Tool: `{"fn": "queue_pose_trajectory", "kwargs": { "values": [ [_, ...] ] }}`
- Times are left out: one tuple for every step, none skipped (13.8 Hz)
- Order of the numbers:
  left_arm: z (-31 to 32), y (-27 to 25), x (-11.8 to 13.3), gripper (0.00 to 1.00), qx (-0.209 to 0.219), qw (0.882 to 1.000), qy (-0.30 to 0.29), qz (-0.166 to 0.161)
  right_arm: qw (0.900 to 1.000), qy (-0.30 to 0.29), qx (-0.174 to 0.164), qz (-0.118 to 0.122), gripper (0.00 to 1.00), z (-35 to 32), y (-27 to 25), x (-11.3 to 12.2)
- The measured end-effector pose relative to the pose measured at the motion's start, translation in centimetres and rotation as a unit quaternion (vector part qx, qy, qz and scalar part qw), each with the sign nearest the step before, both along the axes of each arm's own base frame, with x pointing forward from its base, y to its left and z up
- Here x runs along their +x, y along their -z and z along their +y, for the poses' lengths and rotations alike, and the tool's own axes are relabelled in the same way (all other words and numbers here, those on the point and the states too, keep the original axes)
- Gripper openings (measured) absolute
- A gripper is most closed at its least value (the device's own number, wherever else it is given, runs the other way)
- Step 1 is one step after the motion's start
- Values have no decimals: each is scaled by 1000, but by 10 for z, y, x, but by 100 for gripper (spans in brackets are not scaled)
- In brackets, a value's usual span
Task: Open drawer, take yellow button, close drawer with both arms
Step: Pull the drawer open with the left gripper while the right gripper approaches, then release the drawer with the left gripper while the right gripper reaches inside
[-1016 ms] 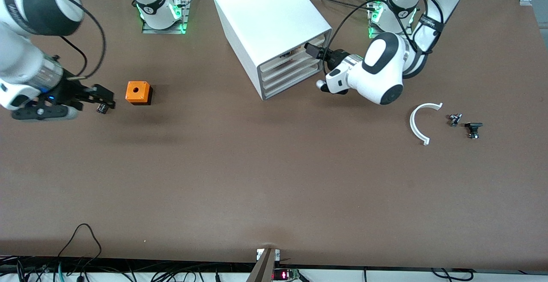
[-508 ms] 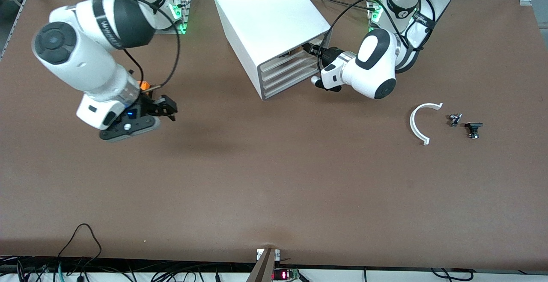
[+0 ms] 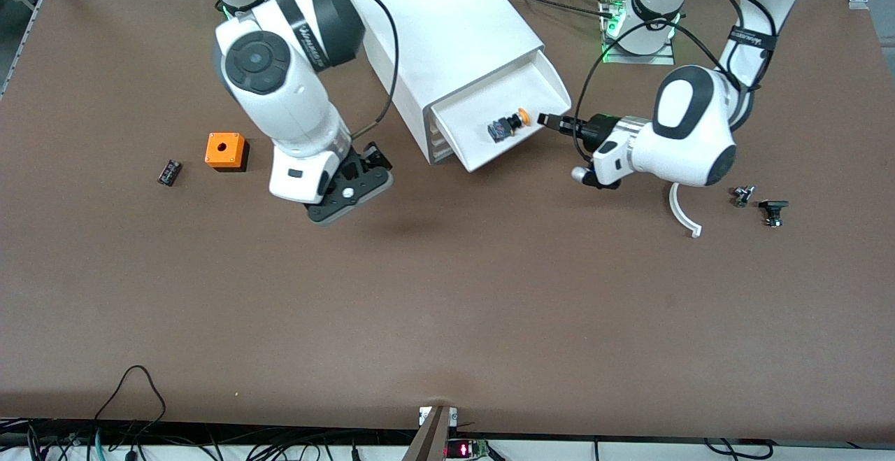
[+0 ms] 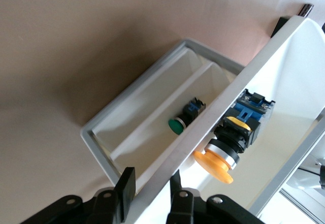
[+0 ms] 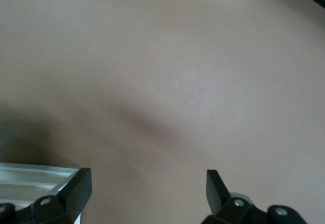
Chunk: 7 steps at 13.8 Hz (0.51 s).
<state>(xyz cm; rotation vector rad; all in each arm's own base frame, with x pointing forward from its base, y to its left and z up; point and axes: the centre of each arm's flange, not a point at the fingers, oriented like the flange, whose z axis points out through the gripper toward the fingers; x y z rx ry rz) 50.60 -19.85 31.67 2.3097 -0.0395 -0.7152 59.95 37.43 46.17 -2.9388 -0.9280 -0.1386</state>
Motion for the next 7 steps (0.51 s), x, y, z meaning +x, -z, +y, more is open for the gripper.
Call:
{"fn": "queue_pose_trajectory", "kwargs": {
  "values": [
    [2,-2,3,33,1,1000,-2,-4,1000,-20,-1,-1,100,8,6,1],
    [3,-3,5,38,4,1000,-8,-7,999,-44,1,-6,100,19,6,0],
    [8,-5,10,48,7,1000,-19,-11,997,-70,5,-13,100,34,2,-5],
    [16,-9,16,58,8,999,-29,-16,995,-96,12,-21,100,51,-6,-12],
    [26,-14,24,69,11,999,-43,-28,992,-123,18,-28,100,69,-14,-22],
    [40,-20,33,78,22,997,-56,-48,988,-150,23,-35,100,88,-21,-35],
    [56,-30,41,89,44,995,-57,-75,983,-180,24,-40,100,107,-25,-49]
  ]
}}
